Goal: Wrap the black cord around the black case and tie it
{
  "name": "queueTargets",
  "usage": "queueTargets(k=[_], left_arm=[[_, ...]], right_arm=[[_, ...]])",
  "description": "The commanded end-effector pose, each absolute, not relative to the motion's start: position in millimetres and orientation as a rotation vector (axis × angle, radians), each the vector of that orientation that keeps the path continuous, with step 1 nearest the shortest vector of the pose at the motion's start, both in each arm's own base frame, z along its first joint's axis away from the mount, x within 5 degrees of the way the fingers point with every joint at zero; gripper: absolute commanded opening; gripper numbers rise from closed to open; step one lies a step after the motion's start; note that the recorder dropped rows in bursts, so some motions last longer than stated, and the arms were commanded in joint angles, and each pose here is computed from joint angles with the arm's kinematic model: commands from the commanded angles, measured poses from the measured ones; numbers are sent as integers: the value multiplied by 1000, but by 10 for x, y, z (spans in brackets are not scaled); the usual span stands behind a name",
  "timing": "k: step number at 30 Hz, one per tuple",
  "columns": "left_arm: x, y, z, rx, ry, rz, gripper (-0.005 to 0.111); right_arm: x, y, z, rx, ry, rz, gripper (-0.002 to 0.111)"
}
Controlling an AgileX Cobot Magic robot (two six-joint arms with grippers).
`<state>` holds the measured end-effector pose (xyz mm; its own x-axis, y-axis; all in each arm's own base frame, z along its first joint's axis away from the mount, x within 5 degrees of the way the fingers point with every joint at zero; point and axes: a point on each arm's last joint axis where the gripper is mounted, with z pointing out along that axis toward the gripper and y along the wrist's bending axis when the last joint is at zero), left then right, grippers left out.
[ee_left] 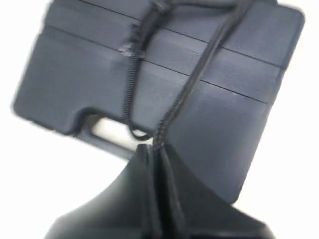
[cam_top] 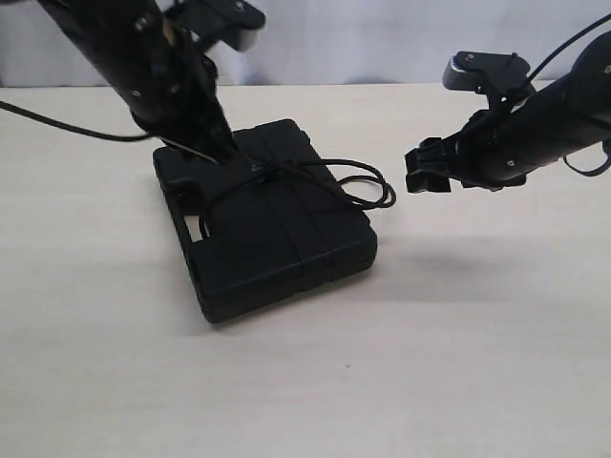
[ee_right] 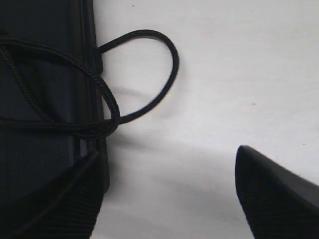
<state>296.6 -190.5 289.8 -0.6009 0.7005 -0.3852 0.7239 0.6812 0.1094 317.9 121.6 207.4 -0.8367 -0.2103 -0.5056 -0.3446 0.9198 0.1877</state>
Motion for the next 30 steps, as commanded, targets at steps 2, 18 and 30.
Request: queueTargets(k=[2, 18, 30], left_arm=[[2741, -1448, 3524, 896, 2429, -73, 0], [2327, -695, 3997, 694, 2481, 148, 0], [2218, -649, 3539, 701, 2612, 167, 0]], right_arm=[[3128, 1190, 2115, -389, 2587, 367, 69], [3127, 1187, 2147, -355, 2578, 375, 69], [3127, 1189, 2148, -347, 2578, 380, 69]])
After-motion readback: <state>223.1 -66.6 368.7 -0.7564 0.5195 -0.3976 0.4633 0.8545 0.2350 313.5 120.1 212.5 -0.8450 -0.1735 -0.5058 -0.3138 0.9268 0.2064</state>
